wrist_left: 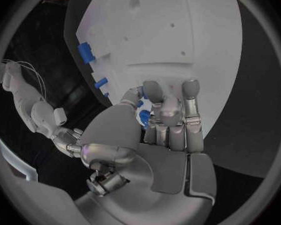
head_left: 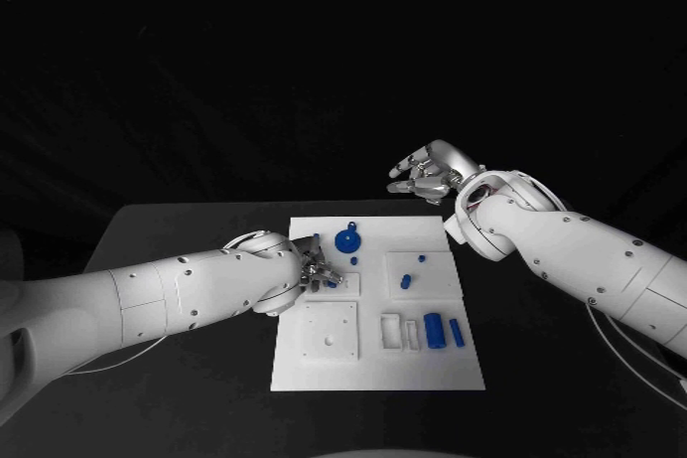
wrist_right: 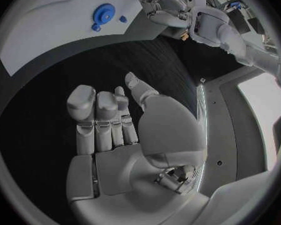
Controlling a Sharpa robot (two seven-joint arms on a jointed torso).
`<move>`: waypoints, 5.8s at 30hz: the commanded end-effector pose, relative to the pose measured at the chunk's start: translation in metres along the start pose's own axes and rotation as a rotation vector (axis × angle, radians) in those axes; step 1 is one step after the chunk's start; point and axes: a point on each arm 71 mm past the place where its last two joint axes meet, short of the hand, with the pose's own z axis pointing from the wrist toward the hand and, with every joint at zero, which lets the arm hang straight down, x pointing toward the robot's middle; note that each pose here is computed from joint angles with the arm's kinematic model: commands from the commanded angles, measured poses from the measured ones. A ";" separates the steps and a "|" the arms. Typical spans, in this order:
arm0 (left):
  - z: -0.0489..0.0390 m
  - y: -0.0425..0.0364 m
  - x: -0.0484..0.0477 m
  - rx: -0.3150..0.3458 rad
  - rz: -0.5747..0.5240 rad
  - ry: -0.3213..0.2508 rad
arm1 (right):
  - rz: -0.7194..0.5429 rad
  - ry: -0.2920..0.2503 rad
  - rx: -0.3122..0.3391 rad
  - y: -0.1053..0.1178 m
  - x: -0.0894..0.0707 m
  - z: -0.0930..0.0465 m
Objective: Assemble the parts on the task board
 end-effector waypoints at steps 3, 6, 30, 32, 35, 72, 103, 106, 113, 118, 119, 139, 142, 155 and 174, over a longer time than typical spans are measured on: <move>0.0003 -0.0016 0.0031 0.001 0.017 0.008 | -0.004 0.016 -0.004 0.001 0.002 0.000; 0.0003 -0.0029 0.0034 0.005 0.021 0.006 | -0.004 0.017 -0.004 0.001 0.003 0.000; 0.0035 -0.0072 0.0073 0.019 0.032 0.004 | -0.001 0.020 -0.008 0.003 0.005 0.001; 0.0036 -0.0070 0.0074 0.021 0.032 0.009 | -0.001 0.020 -0.008 0.002 0.005 0.001; 0.0038 -0.0065 0.0074 0.022 0.032 0.012 | -0.001 0.020 -0.006 0.002 0.005 0.001; 0.0015 0.0090 -0.0015 -0.001 -0.008 0.008 | 0.001 0.022 0.010 -0.006 0.007 -0.002; -0.0023 0.0158 -0.1039 0.014 -0.053 0.049 | 0.006 0.025 0.027 -0.014 0.010 -0.005; 0.0027 0.0218 -0.1153 0.001 -0.053 0.044 | 0.007 0.024 0.027 -0.014 0.009 -0.005; 0.0126 0.0281 -0.1306 -0.032 -0.040 0.022 | 0.010 0.026 0.022 -0.012 0.010 -0.005; 0.0204 0.0291 -0.1357 -0.060 -0.011 0.030 | 0.011 0.026 0.016 -0.009 0.009 -0.004; 0.0213 0.0292 -0.1360 -0.062 -0.008 0.031 | 0.011 0.025 0.015 -0.008 0.009 -0.004; 0.0386 0.0340 -0.1241 -0.100 0.004 0.036 | 0.013 0.019 0.005 -0.002 0.005 -0.002; 0.0389 0.0354 -0.1239 -0.100 0.003 0.039 | 0.012 0.019 0.006 -0.002 0.005 -0.002; 0.0388 0.0364 -0.1215 -0.087 -0.022 0.064 | 0.013 0.020 0.007 -0.002 0.006 -0.001; 0.0372 0.0392 -0.1224 -0.077 -0.075 0.052 | 0.013 0.023 0.012 -0.003 0.007 0.000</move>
